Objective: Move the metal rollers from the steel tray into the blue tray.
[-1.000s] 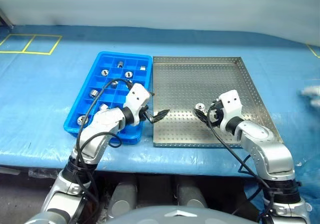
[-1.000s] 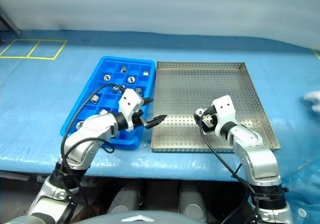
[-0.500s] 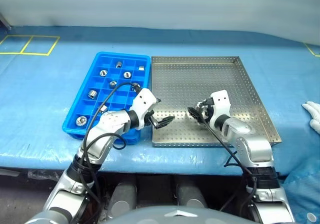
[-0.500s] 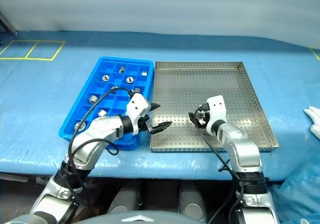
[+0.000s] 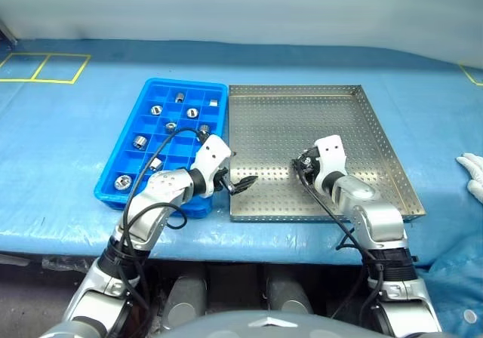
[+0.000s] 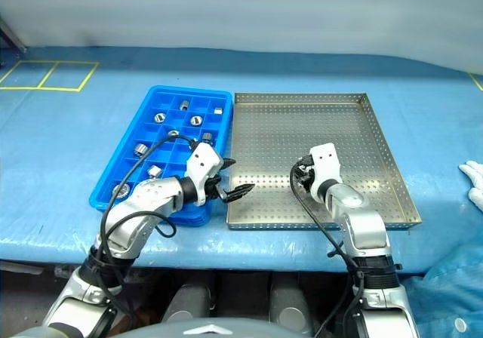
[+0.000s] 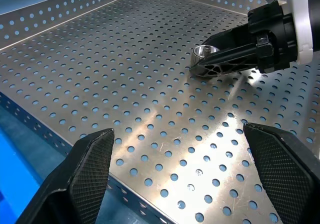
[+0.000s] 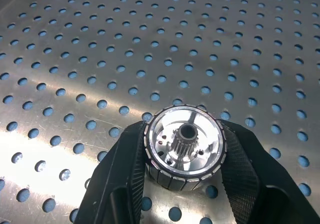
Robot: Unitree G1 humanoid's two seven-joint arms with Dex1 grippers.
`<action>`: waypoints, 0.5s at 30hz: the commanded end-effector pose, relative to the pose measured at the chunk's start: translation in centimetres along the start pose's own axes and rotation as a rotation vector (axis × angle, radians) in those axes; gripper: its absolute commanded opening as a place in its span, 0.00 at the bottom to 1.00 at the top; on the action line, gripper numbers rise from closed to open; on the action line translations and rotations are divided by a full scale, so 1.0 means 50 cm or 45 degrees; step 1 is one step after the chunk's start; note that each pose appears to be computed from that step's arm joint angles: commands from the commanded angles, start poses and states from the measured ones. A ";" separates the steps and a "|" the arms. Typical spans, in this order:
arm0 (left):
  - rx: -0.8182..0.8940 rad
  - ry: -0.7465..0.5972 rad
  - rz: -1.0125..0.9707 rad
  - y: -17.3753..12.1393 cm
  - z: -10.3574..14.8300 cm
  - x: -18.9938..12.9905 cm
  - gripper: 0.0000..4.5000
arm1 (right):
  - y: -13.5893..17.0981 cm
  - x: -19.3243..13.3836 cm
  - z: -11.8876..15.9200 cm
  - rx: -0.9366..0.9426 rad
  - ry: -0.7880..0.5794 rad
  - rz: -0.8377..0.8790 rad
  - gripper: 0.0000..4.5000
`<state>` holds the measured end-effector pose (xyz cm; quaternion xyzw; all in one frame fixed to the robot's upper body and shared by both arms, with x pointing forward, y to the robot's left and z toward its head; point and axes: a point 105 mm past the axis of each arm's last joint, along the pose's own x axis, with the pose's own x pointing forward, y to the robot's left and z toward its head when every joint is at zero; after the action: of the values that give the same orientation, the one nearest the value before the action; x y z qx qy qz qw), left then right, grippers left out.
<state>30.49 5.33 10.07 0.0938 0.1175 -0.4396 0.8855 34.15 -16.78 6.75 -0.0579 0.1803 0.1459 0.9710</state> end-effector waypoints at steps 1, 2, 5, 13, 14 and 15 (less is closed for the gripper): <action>0.048 -0.086 0.097 0.024 0.039 -0.032 1.00 | 0.030 -0.014 0.101 -0.064 -0.216 0.068 0.44; 0.051 -0.085 0.137 0.034 0.041 -0.043 1.00 | 0.048 -0.014 0.114 -0.078 -0.232 0.117 0.44; 0.070 -0.071 0.265 0.058 0.044 -0.083 1.00 | 0.101 -0.011 0.153 -0.119 -0.284 0.254 0.44; 0.153 0.037 0.559 0.091 0.035 -0.180 1.00 | 0.201 0.032 0.219 -0.212 -0.358 0.502 0.44; 0.148 0.055 0.601 0.096 0.029 -0.194 1.00 | 0.214 0.041 0.225 -0.214 -0.365 0.532 0.44; 0.142 0.069 0.630 0.098 0.025 -0.204 1.00 | 0.225 0.047 0.229 -0.209 -0.371 0.559 0.44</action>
<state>28.93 14.88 13.17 0.1671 0.1105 -0.2372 0.9506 36.47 -4.69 14.35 -0.0724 0.0676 0.3552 0.9295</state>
